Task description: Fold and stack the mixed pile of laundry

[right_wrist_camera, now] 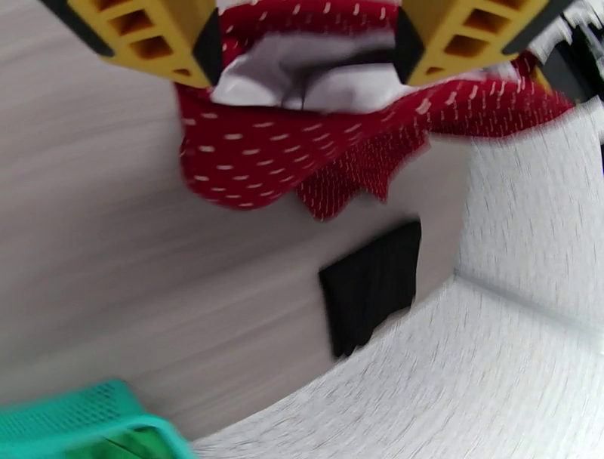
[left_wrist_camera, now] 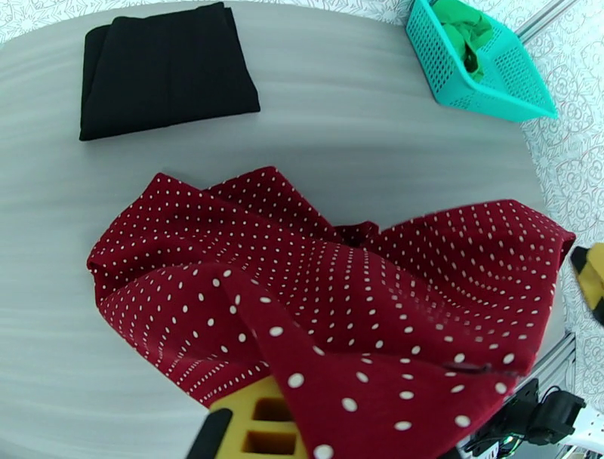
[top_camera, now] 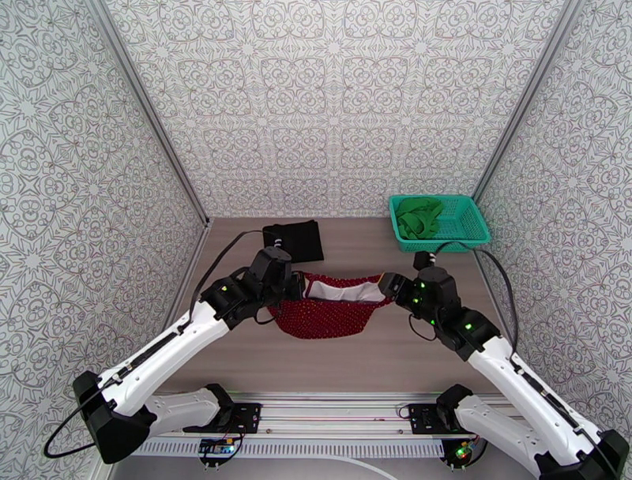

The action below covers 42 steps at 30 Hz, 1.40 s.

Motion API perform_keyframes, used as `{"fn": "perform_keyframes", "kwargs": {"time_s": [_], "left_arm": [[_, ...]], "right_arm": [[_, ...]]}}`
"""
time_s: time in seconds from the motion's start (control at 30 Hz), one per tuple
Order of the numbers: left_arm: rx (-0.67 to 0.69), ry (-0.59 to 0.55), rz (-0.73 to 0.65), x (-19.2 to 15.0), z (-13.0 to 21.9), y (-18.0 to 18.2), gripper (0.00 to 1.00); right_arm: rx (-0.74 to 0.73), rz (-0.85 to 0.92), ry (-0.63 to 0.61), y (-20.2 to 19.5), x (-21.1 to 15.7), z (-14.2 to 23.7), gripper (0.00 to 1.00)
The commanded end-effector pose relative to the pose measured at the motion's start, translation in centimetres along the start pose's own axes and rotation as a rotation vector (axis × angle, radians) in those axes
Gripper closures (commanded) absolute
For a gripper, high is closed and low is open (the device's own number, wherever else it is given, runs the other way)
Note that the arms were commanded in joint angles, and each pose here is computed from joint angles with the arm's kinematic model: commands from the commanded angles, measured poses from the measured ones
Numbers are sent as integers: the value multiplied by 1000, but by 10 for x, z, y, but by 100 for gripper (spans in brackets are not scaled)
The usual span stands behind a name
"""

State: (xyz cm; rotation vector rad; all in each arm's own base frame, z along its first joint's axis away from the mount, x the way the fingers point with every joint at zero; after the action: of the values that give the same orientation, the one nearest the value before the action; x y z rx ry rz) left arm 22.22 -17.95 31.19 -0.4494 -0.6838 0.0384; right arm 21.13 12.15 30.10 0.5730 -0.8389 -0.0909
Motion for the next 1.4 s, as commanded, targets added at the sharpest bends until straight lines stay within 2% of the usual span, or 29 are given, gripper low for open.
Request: {"fn": "perform_keyframes", "kwargs": {"time_s": [0.0, 0.23, 0.4, 0.53, 0.77, 0.9, 1.23, 1.37], "left_arm": [[4, 22, -35, 1, 8, 0, 100], [28, 37, -53, 0, 13, 3, 100], [28, 42, -58, 0, 12, 2, 100], [27, 38, -59, 2, 11, 0, 100], [30, 29, -61, 6, 12, -1, 100], [30, 32, -62, 7, 12, -1, 100], [32, 29, -51, 7, 12, -1, 100], [31, 31, -43, 6, 13, -2, 100]], "right_arm": [[50, 287, 151, 11, 0, 7, 17], [61, 653, 209, 21, 14, -2, 11], [113, 990, 295, 21, 7, -6, 7], [166, 1156, 330, 23, 1, -3, 7], [213, 1213, 416, 37, -20, -25, 9], [190, 1213, 491, 43, -35, -47, 16], [189, 1049, 327, 64, -76, -50, 14], [76, 1015, 282, 66, -103, -56, 14]]}}
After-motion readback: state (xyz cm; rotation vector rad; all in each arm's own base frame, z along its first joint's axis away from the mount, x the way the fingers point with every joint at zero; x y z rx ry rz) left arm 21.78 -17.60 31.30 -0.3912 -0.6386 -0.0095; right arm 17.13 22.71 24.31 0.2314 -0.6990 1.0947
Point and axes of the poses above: each hand's point on the last joint's axis, 136 mm out from that joint toward the fingers, its own z axis back along the fingers, its own y axis along the line the jaws close on, x = y × z, the point moved 9 cm from there along z, back along the fingers, and after that the axes turned 5 degrees about z, right-handed, at the moved point
